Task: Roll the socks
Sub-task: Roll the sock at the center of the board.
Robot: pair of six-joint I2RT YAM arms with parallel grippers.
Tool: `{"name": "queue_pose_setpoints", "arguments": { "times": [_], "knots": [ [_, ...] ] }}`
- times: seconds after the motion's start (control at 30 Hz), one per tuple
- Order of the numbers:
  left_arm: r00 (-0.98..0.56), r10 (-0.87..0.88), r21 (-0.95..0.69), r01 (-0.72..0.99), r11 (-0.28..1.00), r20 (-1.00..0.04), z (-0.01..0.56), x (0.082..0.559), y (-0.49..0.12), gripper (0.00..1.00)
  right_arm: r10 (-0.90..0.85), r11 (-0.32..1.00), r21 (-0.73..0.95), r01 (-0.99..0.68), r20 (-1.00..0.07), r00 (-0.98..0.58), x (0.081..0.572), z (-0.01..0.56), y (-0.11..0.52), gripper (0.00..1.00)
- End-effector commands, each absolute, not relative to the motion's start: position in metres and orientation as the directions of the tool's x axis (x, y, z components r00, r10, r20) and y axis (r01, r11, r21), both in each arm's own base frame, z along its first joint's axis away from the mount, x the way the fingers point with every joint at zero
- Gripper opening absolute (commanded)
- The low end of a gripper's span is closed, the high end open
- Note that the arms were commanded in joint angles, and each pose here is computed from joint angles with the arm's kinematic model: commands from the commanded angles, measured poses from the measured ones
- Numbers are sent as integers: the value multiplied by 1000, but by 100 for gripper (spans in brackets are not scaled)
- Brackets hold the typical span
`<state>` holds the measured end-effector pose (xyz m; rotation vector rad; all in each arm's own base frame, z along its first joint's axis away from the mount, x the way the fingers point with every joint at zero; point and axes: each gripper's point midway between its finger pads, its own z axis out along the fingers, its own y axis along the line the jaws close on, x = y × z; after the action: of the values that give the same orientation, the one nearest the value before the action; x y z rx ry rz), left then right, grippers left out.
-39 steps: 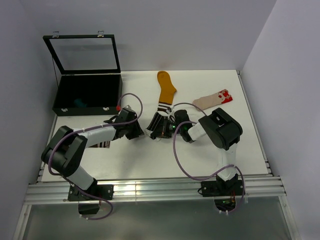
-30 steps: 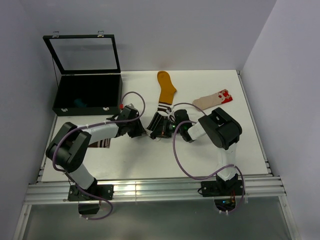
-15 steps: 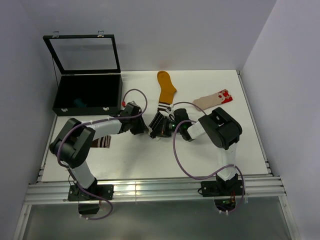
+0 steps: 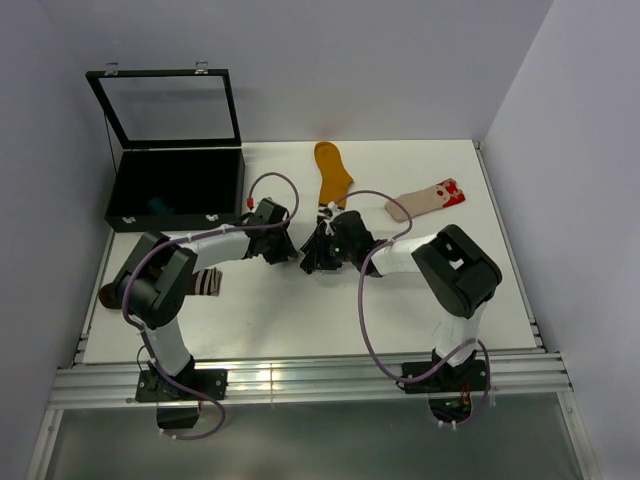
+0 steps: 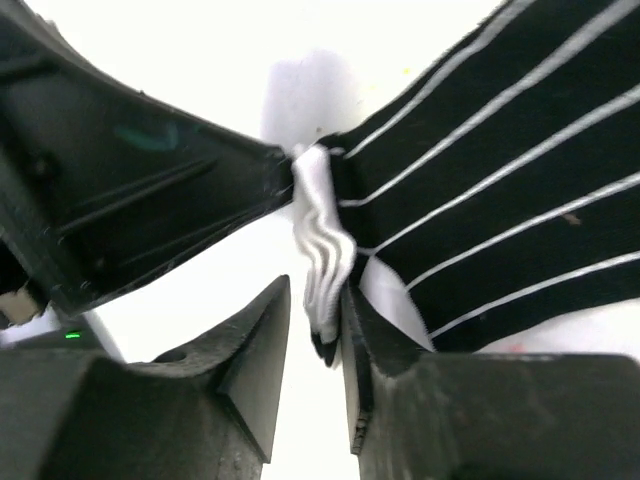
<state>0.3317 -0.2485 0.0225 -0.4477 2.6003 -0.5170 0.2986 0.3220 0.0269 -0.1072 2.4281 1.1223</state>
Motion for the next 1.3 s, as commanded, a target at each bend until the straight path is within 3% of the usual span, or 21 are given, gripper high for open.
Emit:
{"name": "queue_pose_setpoints", "arguments": {
  "times": [0.0,0.13,0.3,0.43,0.8,1.0,1.27],
  "knots": [
    [-879,-347,-270,-265,926,-328,-12,312,-222,38,38,770,550,-325,-547,-836,301,33,314,35],
    [-876,-347,-282,-258,924,-335,-9,314,-224,38,15,784,521,-337,-559,-829,295,33,315,35],
    [-863,-358,-349,-233,908,-356,4,316,-231,38,20,792,522,-317,-540,-841,295,22,315,12],
    [-854,-360,-411,-196,891,-375,18,315,-236,41,61,752,580,-312,-533,-844,298,29,320,1],
    [-810,-414,-524,-158,837,-416,46,310,-231,48,151,490,816,-307,-426,-892,289,65,332,0],
    [-821,-408,-563,-132,816,-399,48,313,-241,50,193,434,872,-229,-338,-921,291,54,327,0],
    [-824,-410,-595,-113,796,-391,51,322,-253,52,217,464,873,-147,-273,-937,292,26,314,0]
  ]
}}
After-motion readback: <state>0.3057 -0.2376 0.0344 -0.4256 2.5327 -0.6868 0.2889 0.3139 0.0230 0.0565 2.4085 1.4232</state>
